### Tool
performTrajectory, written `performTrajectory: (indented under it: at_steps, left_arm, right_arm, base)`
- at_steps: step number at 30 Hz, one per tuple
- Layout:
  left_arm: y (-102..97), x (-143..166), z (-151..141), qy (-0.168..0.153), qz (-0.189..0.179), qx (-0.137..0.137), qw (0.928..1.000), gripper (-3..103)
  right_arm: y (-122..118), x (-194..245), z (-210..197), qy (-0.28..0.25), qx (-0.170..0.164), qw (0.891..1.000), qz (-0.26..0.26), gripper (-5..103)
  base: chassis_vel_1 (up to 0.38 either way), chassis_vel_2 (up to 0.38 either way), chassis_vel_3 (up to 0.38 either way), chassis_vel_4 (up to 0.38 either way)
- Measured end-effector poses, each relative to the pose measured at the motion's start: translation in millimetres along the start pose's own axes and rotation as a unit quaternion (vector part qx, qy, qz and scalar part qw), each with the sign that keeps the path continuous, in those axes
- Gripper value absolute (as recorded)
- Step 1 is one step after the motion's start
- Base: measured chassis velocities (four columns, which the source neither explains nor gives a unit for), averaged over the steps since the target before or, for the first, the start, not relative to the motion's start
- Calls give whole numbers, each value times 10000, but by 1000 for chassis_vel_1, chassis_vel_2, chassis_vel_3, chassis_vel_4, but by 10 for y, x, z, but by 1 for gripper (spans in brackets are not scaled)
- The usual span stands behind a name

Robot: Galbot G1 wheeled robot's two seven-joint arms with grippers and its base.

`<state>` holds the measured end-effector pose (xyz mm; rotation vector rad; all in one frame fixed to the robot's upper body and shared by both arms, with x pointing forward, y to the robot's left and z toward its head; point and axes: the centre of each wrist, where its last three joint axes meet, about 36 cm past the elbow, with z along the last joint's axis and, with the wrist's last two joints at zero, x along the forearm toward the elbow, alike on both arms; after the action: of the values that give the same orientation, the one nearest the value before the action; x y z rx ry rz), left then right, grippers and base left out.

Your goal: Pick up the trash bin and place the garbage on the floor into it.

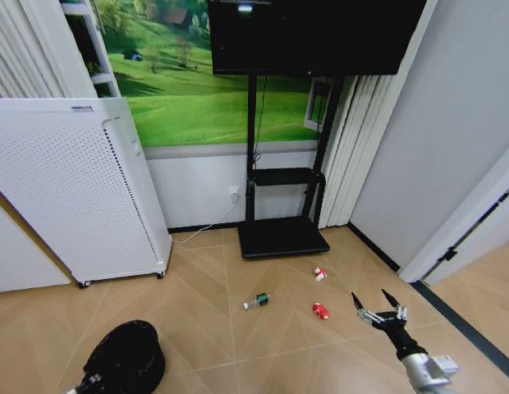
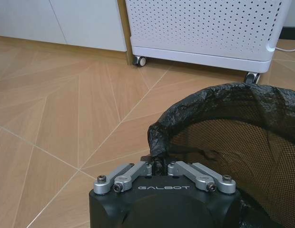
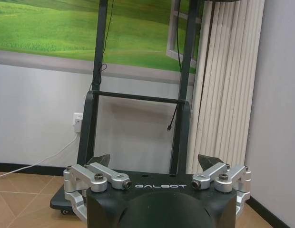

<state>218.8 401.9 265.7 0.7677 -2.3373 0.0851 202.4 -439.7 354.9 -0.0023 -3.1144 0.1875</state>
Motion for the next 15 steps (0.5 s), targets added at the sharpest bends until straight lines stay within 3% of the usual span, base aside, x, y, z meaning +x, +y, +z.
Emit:
performTrajectory:
  at_steps: [15]
  left_arm:
    - [-1,-8,-45,-43,-2,-39,10000,9]
  right_arm:
    - [-1,-3,-14,-19,2,10000,0,100]
  base:
    - [0,0,0,0]
